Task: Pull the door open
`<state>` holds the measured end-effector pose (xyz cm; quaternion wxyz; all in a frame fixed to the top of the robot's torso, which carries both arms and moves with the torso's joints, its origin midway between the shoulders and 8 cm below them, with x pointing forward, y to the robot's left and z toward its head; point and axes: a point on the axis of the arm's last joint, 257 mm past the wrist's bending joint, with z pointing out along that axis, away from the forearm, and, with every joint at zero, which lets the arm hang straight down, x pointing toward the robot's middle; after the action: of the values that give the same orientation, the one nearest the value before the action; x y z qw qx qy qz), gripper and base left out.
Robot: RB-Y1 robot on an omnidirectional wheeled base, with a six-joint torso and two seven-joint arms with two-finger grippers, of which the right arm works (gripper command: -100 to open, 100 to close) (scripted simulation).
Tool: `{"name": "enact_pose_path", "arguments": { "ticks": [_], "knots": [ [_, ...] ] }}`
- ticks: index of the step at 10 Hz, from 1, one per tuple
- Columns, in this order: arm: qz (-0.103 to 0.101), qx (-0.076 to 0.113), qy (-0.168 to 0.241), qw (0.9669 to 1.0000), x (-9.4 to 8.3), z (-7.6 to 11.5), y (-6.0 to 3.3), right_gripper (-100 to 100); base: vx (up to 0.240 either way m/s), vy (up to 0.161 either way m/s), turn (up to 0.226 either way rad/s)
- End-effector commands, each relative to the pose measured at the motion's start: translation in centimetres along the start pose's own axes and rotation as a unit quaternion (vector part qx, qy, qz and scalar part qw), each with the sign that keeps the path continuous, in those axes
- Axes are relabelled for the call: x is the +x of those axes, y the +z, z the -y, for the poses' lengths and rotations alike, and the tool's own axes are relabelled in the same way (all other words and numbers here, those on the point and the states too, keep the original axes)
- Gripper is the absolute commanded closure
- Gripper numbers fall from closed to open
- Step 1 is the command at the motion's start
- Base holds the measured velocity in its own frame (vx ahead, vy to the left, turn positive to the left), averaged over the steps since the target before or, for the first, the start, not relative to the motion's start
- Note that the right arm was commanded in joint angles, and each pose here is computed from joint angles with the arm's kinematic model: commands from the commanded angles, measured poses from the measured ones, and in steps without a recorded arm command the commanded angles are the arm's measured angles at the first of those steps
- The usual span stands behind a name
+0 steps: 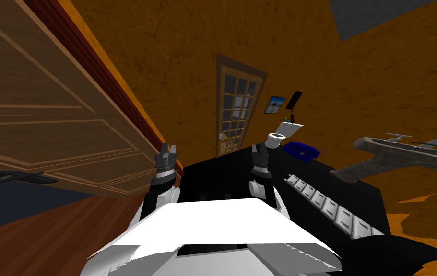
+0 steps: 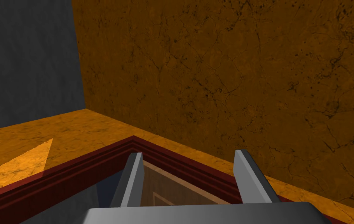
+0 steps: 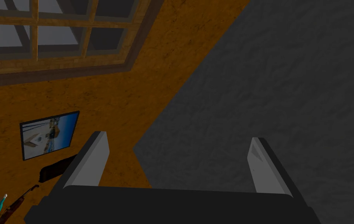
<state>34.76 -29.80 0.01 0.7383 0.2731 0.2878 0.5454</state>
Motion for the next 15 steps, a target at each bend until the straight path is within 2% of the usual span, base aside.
{"name": "enact_pose_path", "arguments": {
  "ticks": [1, 5, 8, 11, 15],
  "knots": [
    [-0.007, 0.006, -0.016, 0.9998, 0.4, 1.0, -0.24, -100, 0.1, 0.02, 0.007],
    [-0.025, 0.021, -0.053, 0.9981, 1.3, 3.4, -0.85, -100, 0.084, 0.012, 0.008],
    [-0.04, 0.033, -0.084, 0.9951, 2.0, 5.4, -1.45, -100, 0.092, 0.001, 0.01],
    [-0.056, 0.044, -0.116, 0.9906, 2.6, 7.5, -2.12, -100, 0.097, 0.005, 0.01],
    [-0.08, 0.059, -0.161, 0.9819, 3.6, 10.3, -3.19, -100, 0.094, 0.011, 0.011]
  ]
}}
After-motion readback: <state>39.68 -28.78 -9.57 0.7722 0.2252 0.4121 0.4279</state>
